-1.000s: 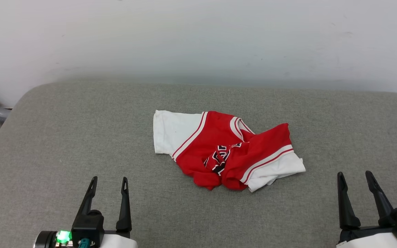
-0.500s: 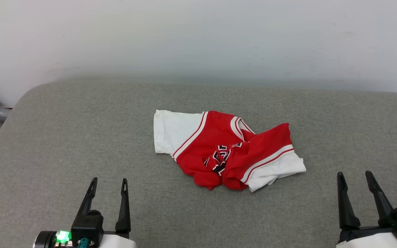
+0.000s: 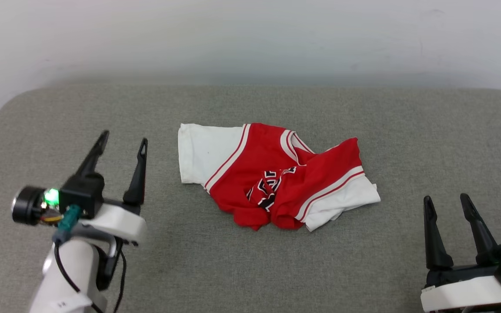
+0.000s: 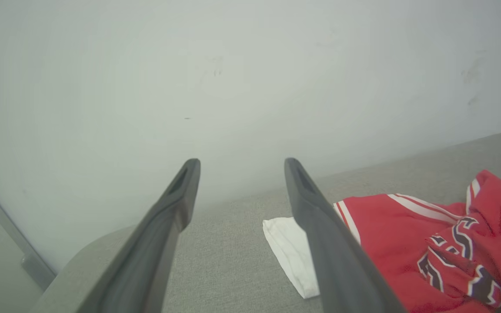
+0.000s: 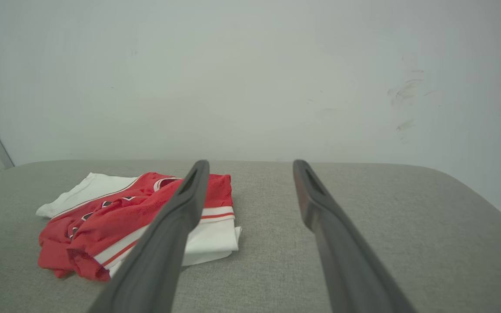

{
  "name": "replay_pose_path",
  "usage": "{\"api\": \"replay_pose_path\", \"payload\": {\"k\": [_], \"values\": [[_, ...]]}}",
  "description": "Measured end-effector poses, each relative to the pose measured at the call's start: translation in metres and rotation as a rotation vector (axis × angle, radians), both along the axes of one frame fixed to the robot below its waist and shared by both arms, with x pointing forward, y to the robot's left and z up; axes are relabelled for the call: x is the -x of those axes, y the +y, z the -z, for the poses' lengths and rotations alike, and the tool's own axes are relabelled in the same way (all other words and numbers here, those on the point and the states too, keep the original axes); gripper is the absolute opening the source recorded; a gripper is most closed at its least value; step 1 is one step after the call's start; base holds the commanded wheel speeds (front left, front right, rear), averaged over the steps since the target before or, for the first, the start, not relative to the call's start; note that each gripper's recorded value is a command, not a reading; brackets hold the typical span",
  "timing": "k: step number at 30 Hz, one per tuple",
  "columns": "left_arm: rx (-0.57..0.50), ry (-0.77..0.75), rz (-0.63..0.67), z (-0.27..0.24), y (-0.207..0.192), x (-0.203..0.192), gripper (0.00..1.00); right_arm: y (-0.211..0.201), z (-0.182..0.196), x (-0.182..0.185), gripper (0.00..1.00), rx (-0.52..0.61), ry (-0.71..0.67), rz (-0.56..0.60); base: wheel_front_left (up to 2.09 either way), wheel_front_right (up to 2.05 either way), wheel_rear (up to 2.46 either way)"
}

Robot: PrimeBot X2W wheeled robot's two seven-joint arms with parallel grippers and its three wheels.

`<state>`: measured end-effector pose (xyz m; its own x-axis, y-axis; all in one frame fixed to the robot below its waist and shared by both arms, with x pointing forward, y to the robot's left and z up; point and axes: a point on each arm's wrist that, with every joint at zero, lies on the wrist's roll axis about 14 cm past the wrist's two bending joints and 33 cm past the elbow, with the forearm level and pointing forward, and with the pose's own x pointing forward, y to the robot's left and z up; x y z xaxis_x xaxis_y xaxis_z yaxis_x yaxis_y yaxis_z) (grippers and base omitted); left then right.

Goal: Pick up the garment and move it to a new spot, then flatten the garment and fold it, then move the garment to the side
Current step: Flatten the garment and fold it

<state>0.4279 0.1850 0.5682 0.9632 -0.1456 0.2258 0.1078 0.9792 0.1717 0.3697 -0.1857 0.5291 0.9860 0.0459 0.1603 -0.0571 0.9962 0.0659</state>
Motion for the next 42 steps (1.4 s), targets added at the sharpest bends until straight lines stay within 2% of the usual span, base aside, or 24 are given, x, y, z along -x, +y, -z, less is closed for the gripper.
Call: {"api": "replay_pose_path", "payload": {"k": [2,6,11,17,19,23,30,38,42], "values": [[-0.037,0.001,0.026,-0.006,0.000,-0.020,1.00,-0.002,0.001,-0.004,1.00,0.004,0.003,0.007,0.00,0.00,0.00],[-0.036,0.015,0.070,-0.022,-0.007,-0.062,1.00,-0.007,0.005,-0.014,1.00,0.017,0.011,0.020,0.00,0.00,0.00],[-0.059,0.113,0.116,-0.025,-0.019,-0.107,1.00,-0.014,0.014,-0.025,1.00,0.027,0.034,0.041,0.00,0.00,0.00],[-0.092,0.370,0.213,0.012,-0.047,-0.144,1.00,-0.021,0.027,-0.038,1.00,0.035,0.066,0.061,0.00,0.00,0.00],[-0.136,0.471,0.223,0.029,-0.048,-0.152,1.00,-0.022,0.031,-0.043,1.00,0.038,0.075,0.064,0.00,0.00,0.00],[-0.192,0.679,0.250,0.068,-0.052,-0.159,1.00,-0.027,0.038,-0.049,1.00,0.043,0.090,0.077,0.00,0.00,0.00],[-0.289,0.946,0.243,0.126,-0.046,-0.164,1.00,-0.034,0.053,-0.057,1.00,0.049,0.123,0.095,0.00,0.00,0.00],[-0.304,1.179,0.216,0.179,-0.033,-0.164,1.00,-0.041,0.064,-0.066,1.00,0.054,0.146,0.110,0.00,0.00,0.00],[-0.345,1.275,0.199,0.198,-0.025,-0.160,1.00,-0.045,0.069,-0.067,1.00,0.057,0.158,0.122,0.00,0.00,0.00]]}}
